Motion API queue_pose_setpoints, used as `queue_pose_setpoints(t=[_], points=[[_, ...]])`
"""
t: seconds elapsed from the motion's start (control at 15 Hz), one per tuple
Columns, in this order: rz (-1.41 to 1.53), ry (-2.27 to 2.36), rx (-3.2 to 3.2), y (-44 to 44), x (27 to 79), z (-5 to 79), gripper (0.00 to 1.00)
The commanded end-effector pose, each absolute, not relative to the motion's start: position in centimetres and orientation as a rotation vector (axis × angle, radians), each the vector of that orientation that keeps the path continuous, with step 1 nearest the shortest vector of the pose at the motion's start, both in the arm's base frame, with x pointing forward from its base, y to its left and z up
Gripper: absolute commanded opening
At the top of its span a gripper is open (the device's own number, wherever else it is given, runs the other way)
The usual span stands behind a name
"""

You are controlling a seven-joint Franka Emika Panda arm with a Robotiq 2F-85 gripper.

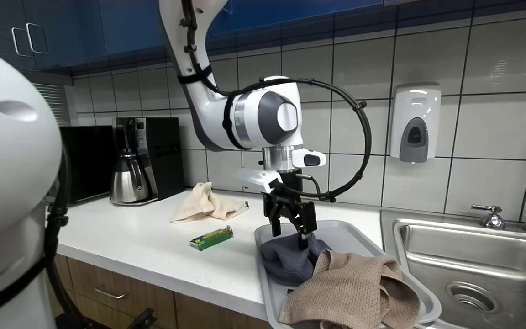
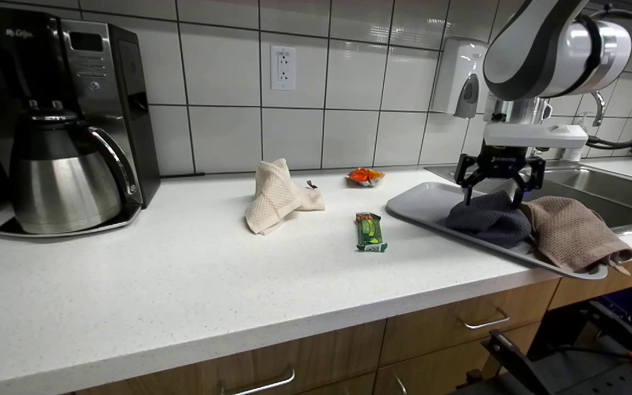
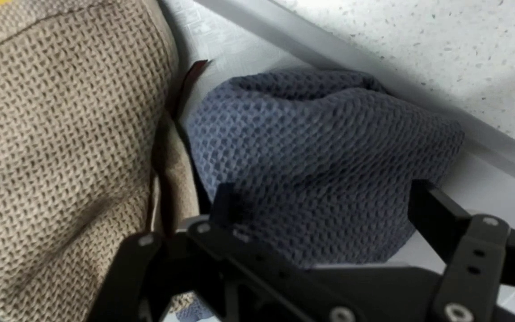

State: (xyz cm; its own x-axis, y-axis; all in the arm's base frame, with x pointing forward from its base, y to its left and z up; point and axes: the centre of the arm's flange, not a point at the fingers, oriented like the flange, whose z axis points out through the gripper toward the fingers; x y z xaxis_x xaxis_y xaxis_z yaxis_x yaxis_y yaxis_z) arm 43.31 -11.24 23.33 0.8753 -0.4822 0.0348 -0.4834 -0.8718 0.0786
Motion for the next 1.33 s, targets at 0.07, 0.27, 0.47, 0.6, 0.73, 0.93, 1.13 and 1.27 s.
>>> queue_pose_setpoints(t=[0.07, 0.27, 0.47, 0.6, 0.73, 0.93, 1.13, 1.27], points=[[0.019, -0.795, 2.924, -11.9, 43.7, 21.2, 1.0], [0.001, -0.795, 2.922, -12.1, 44.0, 20.2, 1.0], [-0.011, -0.788, 2.919, -12.2, 44.4, 19.6, 1.0], [-0.015, -0.789, 2.92, -12.1, 44.7, 19.4, 0.75], [-0.016, -0.778, 2.923, -12.0, 44.9, 19.3, 0.68], [-0.011, -0.766, 2.923, -11.7, 45.2, 19.6, 0.42], [-0.003, -0.756, 2.926, -11.3, 45.5, 20.0, 0.18], [0.002, -0.751, 2.928, -11.0, 45.7, 20.4, 0.05]])
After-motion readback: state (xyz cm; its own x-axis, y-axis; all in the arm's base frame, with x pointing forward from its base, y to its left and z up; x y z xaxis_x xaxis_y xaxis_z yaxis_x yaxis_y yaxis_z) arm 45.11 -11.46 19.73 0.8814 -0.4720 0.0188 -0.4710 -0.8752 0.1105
